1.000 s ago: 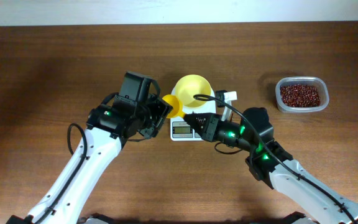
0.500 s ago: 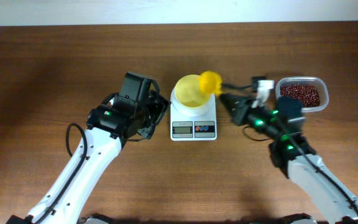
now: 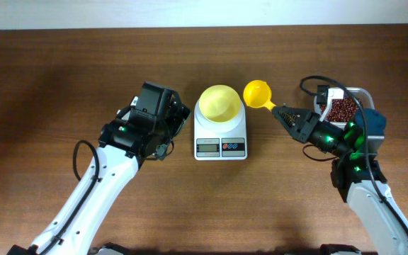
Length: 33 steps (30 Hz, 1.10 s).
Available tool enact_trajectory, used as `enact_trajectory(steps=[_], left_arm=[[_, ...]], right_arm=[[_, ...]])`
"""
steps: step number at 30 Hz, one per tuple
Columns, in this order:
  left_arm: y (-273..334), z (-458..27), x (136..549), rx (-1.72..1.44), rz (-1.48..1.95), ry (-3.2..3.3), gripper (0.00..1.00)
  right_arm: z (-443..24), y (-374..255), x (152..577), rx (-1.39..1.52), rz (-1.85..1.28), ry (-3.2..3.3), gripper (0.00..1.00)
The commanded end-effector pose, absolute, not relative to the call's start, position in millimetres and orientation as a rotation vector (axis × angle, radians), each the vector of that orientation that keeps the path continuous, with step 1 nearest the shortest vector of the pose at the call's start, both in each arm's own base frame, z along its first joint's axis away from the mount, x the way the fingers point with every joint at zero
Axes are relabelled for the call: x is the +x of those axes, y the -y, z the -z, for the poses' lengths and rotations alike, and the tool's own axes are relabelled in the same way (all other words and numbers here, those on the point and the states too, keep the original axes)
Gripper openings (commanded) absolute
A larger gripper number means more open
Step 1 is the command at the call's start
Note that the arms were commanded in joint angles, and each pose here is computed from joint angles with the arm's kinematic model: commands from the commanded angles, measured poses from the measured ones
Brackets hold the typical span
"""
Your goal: Scoop item into bowl and weigh 50g on scale
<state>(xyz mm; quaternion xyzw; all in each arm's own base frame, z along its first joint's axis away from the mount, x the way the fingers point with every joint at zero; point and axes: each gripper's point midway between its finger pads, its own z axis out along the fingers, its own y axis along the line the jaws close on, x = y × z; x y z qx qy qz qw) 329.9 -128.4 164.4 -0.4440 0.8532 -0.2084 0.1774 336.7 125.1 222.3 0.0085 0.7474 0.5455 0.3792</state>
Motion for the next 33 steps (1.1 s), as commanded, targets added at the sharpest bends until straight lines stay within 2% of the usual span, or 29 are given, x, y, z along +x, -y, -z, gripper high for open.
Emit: enact_trajectory(steps=[1, 7, 10, 12, 17, 20, 22, 23, 27, 29, 33], left_arm=[[127.7, -171.6, 331.4, -1.239, 0.588, -2.396, 0.99], [126.2, -168.8, 327.3, -1.247, 0.569, -2.412, 0.99], [126.7, -168.8, 327.2, -1.247, 0.572, -2.414, 0.99], [126.6, -168.9, 327.3, -1.247, 0.572, -2.413, 0.99], [126.6, -168.9, 327.4, -1.247, 0.572, -2.413, 0.99], [130.2, -169.0, 325.9, -1.196, 0.584, -2.445, 1.0], [132.8, -169.0, 324.9, -1.077, 0.576, -2.494, 0.84], [133.5, -169.0, 324.6, -1.016, 0.567, -2.514, 0.65], [134.0, -169.0, 324.3, -0.982, 0.56, -2.524, 0.22], [141.5, -169.5, 322.1, -0.908, 0.559, -2.546, 0.12], [168.9, -179.6, 325.6, -0.603, 0.573, -2.547, 0.14]], right_arm=[[-250.4, -126.4, 335.4, -0.19, -1.303, -1.778, 0.04], [-320.0, -120.9, 356.1, -0.361, -1.108, -1.61, 0.04], [-339.1, -104.8, 377.9, -0.386, -0.848, -1.709, 0.04], [-333.1, -96.7, 376.1, -0.375, -0.762, -1.83, 0.04], [-271.4, -84.3, 346.8, -0.335, -0.689, -2.154, 0.04], [-266.2, -83.9, 340.4, -0.33, -0.694, -2.187, 0.04], [-269.2, -79.1, 341.4, -0.333, -0.642, -2.176, 0.04], [-271.7, -74.4, 344.0, -0.322, -0.599, -2.167, 0.04], [-281.7, -72.3, 349.6, -0.327, -0.569, -2.12, 0.04], [-284.8, -72.2, 351.9, -0.331, -0.563, -2.103, 0.04], [-287.7, -72.1, 353.9, -0.335, -0.558, -2.088, 0.04]])
